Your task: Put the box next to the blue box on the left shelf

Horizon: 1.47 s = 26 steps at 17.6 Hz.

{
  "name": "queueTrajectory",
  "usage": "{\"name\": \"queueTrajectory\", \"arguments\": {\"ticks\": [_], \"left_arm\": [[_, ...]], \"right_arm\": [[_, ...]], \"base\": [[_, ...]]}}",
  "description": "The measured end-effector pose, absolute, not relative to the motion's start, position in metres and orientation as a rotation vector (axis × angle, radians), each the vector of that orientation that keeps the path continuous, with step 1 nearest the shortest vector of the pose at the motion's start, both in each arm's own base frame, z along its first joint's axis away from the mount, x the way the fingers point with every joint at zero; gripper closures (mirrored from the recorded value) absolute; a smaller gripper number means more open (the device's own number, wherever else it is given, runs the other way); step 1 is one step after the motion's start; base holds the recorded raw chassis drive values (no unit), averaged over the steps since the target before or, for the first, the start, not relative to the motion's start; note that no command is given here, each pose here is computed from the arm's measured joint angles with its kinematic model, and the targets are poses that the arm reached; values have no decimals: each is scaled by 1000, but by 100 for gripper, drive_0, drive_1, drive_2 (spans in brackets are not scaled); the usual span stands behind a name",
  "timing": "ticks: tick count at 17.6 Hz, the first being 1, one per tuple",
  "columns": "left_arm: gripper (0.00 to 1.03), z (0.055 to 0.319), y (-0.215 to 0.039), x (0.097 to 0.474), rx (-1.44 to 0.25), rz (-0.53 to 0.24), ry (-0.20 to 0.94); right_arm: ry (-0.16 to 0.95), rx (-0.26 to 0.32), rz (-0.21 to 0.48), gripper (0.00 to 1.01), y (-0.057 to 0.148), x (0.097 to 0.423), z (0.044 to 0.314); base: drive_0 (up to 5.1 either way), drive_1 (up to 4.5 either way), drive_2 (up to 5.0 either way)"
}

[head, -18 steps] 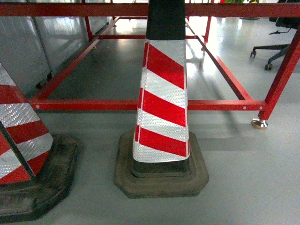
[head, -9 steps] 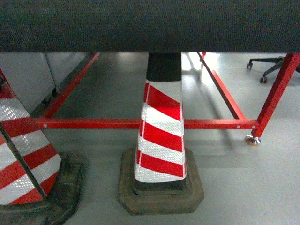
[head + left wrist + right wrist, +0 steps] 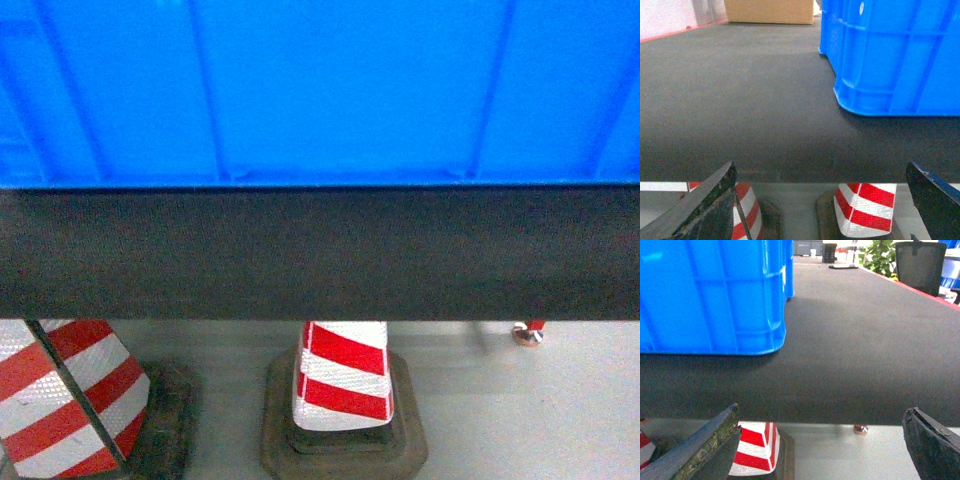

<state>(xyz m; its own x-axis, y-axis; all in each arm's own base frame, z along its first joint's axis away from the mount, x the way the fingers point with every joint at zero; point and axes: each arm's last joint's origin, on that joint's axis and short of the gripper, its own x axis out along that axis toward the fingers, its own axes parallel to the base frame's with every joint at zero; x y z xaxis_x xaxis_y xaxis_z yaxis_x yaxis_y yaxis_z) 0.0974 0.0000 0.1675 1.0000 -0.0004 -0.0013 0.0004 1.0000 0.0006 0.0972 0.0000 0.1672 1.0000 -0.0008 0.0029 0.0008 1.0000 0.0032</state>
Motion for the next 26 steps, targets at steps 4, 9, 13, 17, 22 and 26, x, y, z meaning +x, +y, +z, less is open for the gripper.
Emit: {"name": "queueTrajectory", "arguments": {"ticks": [4,9,13,17,22,26], "left_arm": [[5,168,0,97,0,2,1],[5,168,0,97,0,1,1],[5,169,0,97,1,0,-11],[5,168,0,97,1,1,0],[5,168,0,97,1,0,0],[5,168,0,97,1,0,0]], "right_arm": [[-3,2,0,3,0,97,167],[-4,2,0,3,0,97,167],[-12,2,0,3,0,97,168],[-3,2,0,3,0,97,167],[-3,2,0,3,0,97,167],[-3,2,0,3,0,97,167]], "base": [[0,0,0],[0,0,0],[0,0,0],[0,0,0],[0,0,0],[0,0,0]]}}
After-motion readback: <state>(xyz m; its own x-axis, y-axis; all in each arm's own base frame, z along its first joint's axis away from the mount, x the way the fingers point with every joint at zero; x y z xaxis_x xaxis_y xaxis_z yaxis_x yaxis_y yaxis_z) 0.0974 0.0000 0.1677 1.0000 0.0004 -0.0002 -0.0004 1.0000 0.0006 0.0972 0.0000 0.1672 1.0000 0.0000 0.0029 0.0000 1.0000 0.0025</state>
